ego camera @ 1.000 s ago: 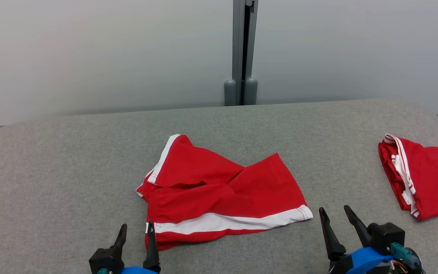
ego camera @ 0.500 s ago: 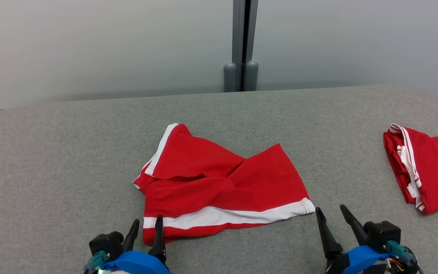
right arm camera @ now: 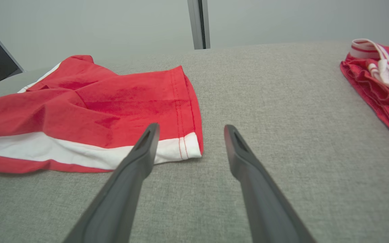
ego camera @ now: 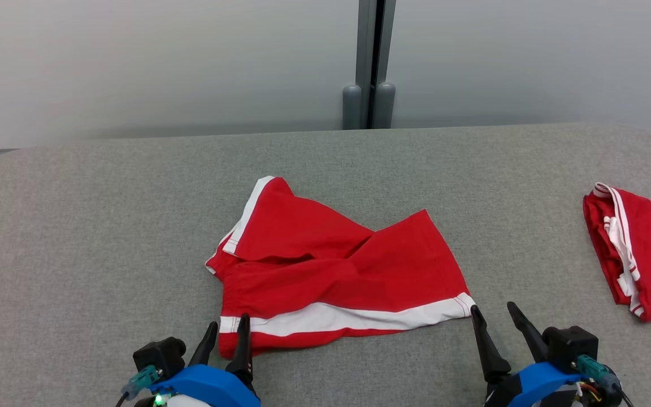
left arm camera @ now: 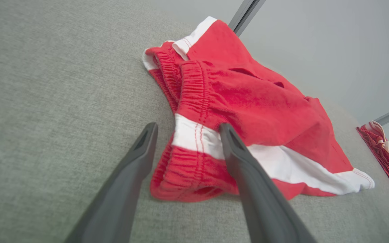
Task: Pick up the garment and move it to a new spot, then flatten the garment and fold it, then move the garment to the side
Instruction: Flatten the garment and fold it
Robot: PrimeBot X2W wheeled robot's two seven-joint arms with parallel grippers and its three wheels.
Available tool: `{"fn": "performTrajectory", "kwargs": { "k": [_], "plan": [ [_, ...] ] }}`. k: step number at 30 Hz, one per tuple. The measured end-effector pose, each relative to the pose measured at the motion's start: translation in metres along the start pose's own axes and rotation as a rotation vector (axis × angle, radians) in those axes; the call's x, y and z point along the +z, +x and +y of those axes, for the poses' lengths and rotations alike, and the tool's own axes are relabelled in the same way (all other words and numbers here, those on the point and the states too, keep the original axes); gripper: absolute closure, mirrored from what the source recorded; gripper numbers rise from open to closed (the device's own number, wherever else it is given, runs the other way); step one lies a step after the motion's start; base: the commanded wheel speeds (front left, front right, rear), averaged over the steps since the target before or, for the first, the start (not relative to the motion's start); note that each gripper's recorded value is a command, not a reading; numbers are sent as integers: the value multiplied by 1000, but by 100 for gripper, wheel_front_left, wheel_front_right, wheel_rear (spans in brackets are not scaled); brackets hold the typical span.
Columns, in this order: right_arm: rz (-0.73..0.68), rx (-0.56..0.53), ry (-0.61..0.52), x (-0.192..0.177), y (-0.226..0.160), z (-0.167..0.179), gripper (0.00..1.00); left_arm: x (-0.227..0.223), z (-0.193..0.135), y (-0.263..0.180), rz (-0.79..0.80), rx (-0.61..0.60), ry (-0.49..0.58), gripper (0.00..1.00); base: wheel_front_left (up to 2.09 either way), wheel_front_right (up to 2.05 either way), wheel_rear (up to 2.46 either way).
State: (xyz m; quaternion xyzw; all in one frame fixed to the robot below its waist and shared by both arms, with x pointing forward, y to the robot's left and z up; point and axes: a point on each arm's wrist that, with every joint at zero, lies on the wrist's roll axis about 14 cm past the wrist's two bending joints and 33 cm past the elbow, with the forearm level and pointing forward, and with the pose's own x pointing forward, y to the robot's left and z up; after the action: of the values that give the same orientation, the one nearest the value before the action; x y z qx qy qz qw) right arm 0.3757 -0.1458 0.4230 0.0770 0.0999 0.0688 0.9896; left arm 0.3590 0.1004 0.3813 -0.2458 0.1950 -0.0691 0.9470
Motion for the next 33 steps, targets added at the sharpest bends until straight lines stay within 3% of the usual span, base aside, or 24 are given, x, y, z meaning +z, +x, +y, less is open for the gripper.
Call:
{"fn": "performTrajectory", "kwargs": {
  "k": [13,15,16,17,18,21,26,28,33],
  "plan": [
    [-4,17,6,2,4,6,0,-2,0,0,8,1,-42,0,0,0,0],
    [-4,15,7,2,4,5,0,0,-2,1,2,-3,-49,22,0,0,0],
    [-5,13,7,2,4,4,0,0,-2,1,2,-4,-53,50,0,0,0],
    [-5,11,7,2,4,4,0,0,-3,1,3,-7,-57,60,0,0,0],
    [-5,10,8,2,4,3,0,0,-4,2,3,-9,-60,81,0,0,0],
    [-4,6,9,2,3,2,0,3,-8,2,-7,-22,-61,93,0,0,0],
    [10,9,11,-2,5,3,0,12,-11,3,-38,-32,-60,96,0,0,0],
    [37,11,19,-11,4,5,0,15,-11,3,-48,-35,-58,100,0,0,0],
    [134,16,32,-39,3,7,0,9,-9,0,-37,-31,-53,100,0,0,0]
  ]
}}
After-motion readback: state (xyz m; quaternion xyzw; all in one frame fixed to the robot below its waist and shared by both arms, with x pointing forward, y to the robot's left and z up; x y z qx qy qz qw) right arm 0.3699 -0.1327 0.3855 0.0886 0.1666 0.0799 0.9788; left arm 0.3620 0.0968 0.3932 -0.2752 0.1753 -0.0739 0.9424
